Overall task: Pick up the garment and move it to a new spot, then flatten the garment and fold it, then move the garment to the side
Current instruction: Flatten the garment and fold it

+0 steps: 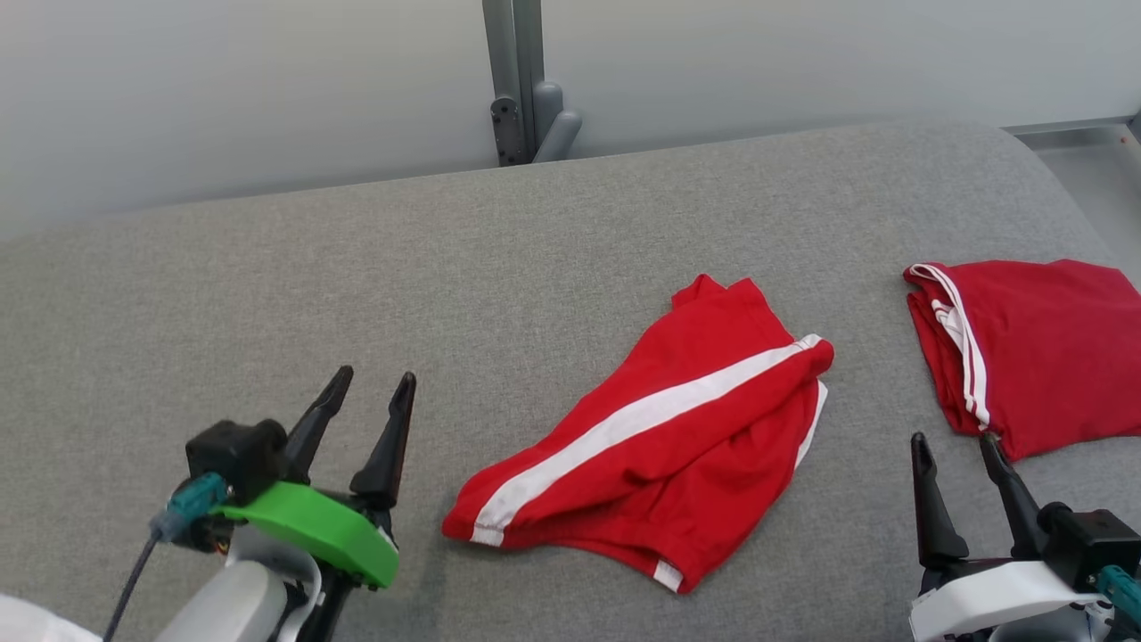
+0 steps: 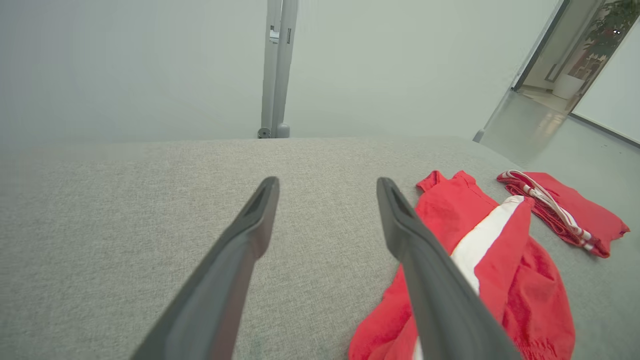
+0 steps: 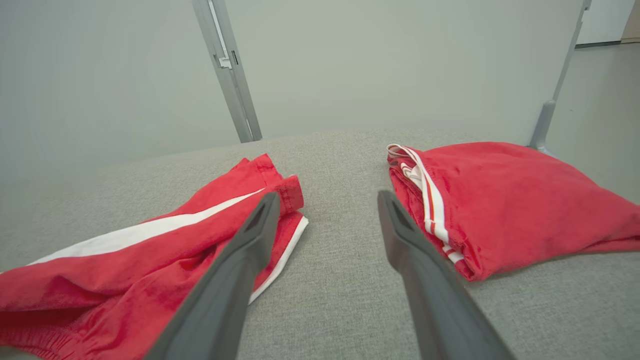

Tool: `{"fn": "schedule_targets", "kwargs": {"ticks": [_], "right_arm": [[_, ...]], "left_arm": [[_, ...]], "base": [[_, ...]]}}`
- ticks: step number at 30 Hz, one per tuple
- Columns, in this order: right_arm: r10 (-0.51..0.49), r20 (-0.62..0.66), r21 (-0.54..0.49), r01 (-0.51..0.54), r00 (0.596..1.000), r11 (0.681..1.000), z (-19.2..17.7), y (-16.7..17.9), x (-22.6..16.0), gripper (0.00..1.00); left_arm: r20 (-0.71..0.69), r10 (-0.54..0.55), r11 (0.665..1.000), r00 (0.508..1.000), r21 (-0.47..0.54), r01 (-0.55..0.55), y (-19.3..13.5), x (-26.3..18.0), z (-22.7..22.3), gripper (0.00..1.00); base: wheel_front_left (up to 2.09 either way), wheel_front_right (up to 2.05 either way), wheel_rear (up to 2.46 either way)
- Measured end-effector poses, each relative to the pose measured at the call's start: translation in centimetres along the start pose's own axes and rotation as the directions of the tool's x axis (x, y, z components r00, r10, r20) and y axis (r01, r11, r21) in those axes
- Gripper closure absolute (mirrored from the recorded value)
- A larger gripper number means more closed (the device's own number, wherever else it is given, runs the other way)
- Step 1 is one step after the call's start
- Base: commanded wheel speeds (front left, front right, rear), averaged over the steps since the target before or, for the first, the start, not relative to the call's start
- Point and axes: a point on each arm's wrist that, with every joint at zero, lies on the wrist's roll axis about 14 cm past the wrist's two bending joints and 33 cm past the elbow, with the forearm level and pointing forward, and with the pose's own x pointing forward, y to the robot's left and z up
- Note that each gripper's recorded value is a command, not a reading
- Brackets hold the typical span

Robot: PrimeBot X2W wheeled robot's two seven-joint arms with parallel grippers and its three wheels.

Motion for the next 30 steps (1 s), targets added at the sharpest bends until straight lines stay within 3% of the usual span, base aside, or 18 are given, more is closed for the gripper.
{"fn": "schedule_targets", "kwargs": {"ticks": [7, 14, 21, 30], "right_arm": [[0.001, 0.038, -0.017, 0.000, 0.999, 1.000, 1.2, -0.2, -0.1, 0.00], [-0.014, 0.055, -0.037, 0.017, 0.998, 0.999, 1.9, -1.0, -0.3, 0.00], [-0.030, 0.056, -0.047, 0.033, 0.998, 0.998, 1.9, -1.6, -1.1, 0.00], [-0.040, 0.039, -0.037, 0.041, 0.998, 0.998, 1.2, -1.6, -1.7, 0.00]], "left_arm": [[0.102, 0.091, 0.995, 0.991, -0.061, -0.085, -1.5, -2.9, 0.0, 0.00], [0.102, 0.182, 0.980, 0.978, -0.104, -0.172, -1.6, -5.4, -1.8, 0.00], [0.074, 0.271, 0.960, 0.960, -0.097, -0.263, -1.0, -7.8, -3.9, 0.00], [0.048, 0.285, 0.957, 0.957, -0.060, -0.282, -0.8, -9.2, -5.3, 0.00]], "base": [[0.00, 0.00, 0.00], [0.00, 0.00, 0.00], [0.00, 0.00, 0.00], [0.00, 0.00, 0.00]]}}
